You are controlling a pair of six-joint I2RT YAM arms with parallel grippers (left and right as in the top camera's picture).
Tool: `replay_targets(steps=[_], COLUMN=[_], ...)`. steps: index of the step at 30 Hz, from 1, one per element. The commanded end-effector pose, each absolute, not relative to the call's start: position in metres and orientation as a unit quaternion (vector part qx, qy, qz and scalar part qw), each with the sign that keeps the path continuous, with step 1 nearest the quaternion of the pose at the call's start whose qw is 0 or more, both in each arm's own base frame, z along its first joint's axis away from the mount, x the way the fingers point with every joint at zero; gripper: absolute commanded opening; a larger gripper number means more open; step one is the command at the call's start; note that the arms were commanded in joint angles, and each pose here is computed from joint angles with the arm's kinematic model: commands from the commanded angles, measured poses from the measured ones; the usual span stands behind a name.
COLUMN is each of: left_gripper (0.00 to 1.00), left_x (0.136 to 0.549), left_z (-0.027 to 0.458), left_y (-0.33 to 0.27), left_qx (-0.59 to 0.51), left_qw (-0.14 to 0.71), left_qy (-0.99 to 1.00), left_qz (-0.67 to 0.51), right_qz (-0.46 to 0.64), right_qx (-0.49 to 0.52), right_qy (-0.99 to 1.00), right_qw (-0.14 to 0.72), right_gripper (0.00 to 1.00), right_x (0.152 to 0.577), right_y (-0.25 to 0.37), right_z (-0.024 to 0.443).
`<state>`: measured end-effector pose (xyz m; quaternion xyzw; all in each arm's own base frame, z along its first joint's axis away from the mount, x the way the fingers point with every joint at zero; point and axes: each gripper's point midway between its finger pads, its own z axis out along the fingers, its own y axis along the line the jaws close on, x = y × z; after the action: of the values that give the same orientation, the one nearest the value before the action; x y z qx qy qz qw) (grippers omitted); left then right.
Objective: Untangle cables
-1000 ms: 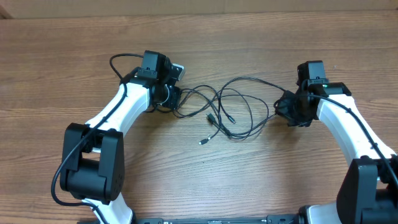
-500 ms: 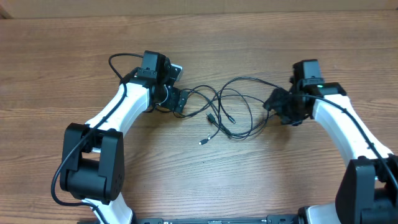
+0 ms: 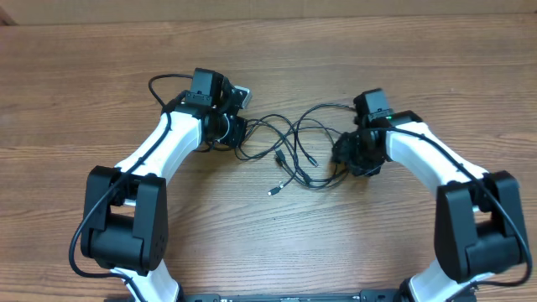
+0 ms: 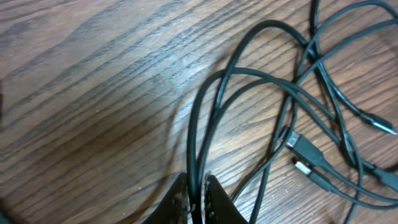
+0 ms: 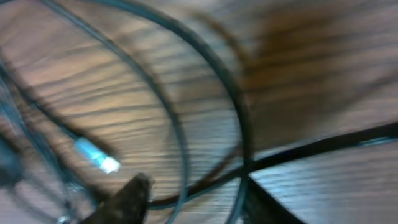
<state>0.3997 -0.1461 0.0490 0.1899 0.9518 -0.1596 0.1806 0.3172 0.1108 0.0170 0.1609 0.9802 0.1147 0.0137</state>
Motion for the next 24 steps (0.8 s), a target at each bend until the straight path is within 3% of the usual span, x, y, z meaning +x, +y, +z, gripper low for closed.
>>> replay_targets(steps=[1, 4, 7, 10, 13, 21, 24], left_gripper=[0.10, 0.10, 0.12, 0.15, 0.16, 0.18, 0.19], left_x=[0.405, 0.411, 0.413, 0.413, 0.412, 0.411, 0.411], left_z=[0.055, 0.051, 0.051, 0.050, 0.049, 0.047, 0.048], left_y=[-0.131, -0.106, -0.084, -0.078, -0.071, -0.042, -0.037], left_qx=[0.180, 0.129, 0.078, 0.064, 0.048, -0.036, -0.053], left_qw=[0.195, 0.194, 0.196, 0.195, 0.190, 0.172, 0.168], left_qy=[0.958, 0.971, 0.977, 0.979, 0.980, 0.984, 0.982], left_qz=[-0.108, -0.042, 0.012, 0.018, 0.021, -0.027, -0.072], right_qz=[0.036, -0.014, -0.058, -0.071, -0.067, 0.079, 0.103], right_qx=[0.164, 0.167, 0.168, 0.168, 0.168, 0.111, 0.083], right_qy=[0.985, 0.985, 0.984, 0.983, 0.983, 0.990, 0.991], right_qw=[0.024, 0.029, 0.034, 0.038, 0.041, 0.033, 0.038], right_gripper=[0.42, 0.44, 0.53, 0.65, 0.68, 0.86, 0.88], right_x=[0.315, 0.312, 0.309, 0.310, 0.312, 0.322, 0.324], right_y=[0.084, 0.066, 0.050, 0.045, 0.047, 0.102, 0.116], right_z=[0.008, 0.008, 0.009, 0.009, 0.009, 0.010, 0.012])
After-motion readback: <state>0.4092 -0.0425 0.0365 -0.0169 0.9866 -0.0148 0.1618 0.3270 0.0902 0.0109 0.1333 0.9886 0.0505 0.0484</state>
